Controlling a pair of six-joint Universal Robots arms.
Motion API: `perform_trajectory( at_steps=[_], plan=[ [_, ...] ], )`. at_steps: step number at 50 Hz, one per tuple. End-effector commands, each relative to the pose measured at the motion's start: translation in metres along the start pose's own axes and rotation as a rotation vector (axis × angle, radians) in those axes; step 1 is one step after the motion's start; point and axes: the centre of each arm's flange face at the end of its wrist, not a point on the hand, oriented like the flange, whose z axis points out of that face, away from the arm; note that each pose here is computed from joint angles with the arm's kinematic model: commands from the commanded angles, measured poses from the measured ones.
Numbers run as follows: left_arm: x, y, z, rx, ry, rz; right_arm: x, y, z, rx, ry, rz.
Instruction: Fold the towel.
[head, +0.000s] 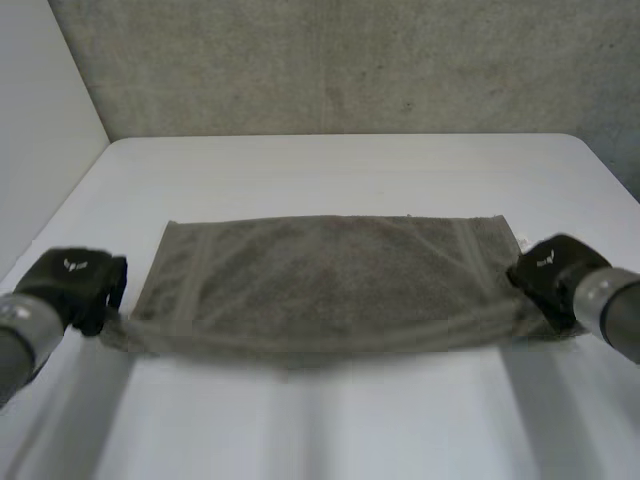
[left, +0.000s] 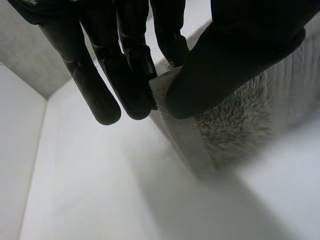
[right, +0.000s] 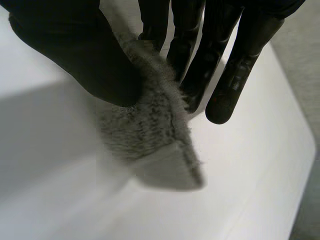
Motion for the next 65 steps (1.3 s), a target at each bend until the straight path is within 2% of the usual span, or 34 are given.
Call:
perform_trajectory(
  at_steps=[1,3,7,14,22,27,33,40,47,49,53,57,63,65],
  plan=[
    [0.009,-0.014,0.095,0.135,-0.008,0.025,0.011,-0.006,0.062,0.033,0.079,0.052],
    [0.013,-0.018,0.111,0.159,-0.014,0.024,0.01,-0.017,0.094,0.065,0.131,0.048],
    [0.009,-0.032,0.151,0.232,-0.096,-0.021,0.017,-0.021,0.115,0.093,0.207,0.048],
    [0.012,-0.045,0.184,0.289,-0.158,-0.026,0.026,-0.031,0.157,0.22,0.349,0.036],
    [0.014,-0.043,0.208,0.315,-0.173,-0.026,0.022,-0.028,0.188,0.239,0.382,0.017],
    [0.023,-0.041,0.21,0.322,-0.159,-0.027,0.02,-0.033,0.192,0.268,0.393,0.0],
    [0.036,-0.049,0.201,0.37,-0.145,-0.028,0.032,-0.051,0.181,0.349,0.448,0.041],
    [0.028,-0.061,0.171,0.381,-0.149,-0.03,0.063,-0.073,0.121,0.463,0.471,0.207],
    [0.023,-0.064,0.109,0.359,-0.136,-0.031,0.054,-0.07,0.072,0.448,0.341,0.281],
    [0.022,-0.063,0.097,0.358,-0.137,-0.033,0.049,-0.054,0.061,0.358,0.273,0.348],
    [0.025,-0.06,0.075,0.358,-0.121,-0.056,0.046,-0.031,0.057,0.236,0.195,0.453],
    [0.036,-0.046,0.055,0.33,-0.071,-0.155,0.041,-0.006,0.059,0.12,0.12,0.562],
    [0.045,-0.028,0.047,0.284,-0.023,-0.307,0.03,0.016,0.084,0.107,0.075,0.582],
    [0.046,-0.026,0.047,0.279,-0.021,-0.326,0.03,0.027,0.097,0.111,0.081,0.59]
  ],
)
